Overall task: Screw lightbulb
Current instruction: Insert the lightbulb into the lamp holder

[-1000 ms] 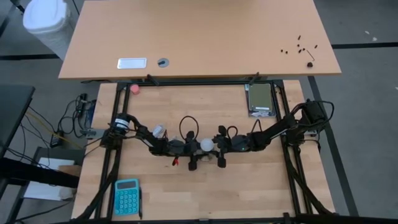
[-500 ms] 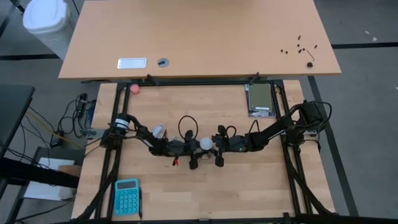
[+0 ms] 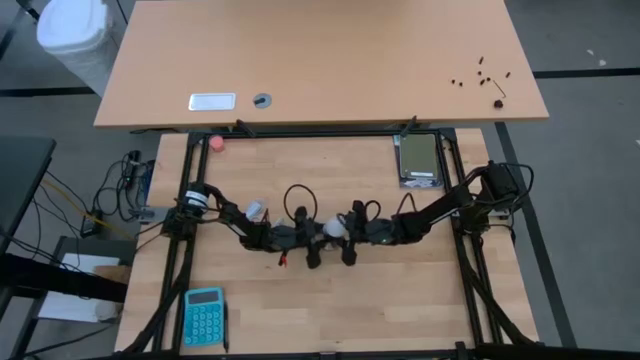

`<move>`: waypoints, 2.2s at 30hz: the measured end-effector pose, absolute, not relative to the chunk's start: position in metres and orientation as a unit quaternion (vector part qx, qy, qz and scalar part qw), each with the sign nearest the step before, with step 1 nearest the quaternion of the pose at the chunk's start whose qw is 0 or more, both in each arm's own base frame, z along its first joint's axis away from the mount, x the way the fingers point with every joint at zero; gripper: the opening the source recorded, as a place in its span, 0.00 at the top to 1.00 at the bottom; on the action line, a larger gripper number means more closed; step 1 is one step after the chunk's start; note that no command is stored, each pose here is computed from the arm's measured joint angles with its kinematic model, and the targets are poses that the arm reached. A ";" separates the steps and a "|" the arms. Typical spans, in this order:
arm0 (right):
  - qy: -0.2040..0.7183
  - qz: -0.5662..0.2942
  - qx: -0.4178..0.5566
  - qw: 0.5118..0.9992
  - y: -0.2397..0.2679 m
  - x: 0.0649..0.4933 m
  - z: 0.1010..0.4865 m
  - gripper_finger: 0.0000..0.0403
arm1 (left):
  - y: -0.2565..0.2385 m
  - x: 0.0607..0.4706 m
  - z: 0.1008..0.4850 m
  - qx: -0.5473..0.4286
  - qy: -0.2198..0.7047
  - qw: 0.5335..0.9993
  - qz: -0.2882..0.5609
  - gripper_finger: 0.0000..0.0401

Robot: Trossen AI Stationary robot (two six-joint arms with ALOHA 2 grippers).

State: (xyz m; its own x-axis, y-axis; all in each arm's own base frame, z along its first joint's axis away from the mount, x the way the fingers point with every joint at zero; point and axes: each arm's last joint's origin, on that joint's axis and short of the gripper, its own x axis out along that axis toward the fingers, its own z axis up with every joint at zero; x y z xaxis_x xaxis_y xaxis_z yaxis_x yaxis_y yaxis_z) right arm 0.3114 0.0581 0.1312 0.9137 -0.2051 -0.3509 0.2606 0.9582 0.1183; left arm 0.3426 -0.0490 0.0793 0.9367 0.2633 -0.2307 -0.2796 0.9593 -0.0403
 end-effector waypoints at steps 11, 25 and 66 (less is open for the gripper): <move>0.206 -0.156 0.071 0.963 0.059 0.331 0.140 0.39 | -0.049 0.351 0.082 -0.063 0.113 0.978 0.166 0.53; 0.234 -0.134 0.079 0.960 0.049 0.323 0.157 0.39 | -0.049 0.351 0.081 -0.057 0.120 0.977 0.167 0.53; 0.316 -0.092 0.083 0.940 0.035 0.332 0.172 0.39 | -0.050 0.350 0.081 -0.048 0.123 0.978 0.161 0.53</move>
State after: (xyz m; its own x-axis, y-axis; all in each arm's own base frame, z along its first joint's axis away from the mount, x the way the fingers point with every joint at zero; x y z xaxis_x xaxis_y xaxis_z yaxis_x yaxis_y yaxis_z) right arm 0.3315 0.0349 0.1715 0.7829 -0.1206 -0.6104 0.2258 0.9692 0.0982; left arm 0.3502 -0.0499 0.0810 0.9178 0.3034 -0.2562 -0.3270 0.9435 -0.0542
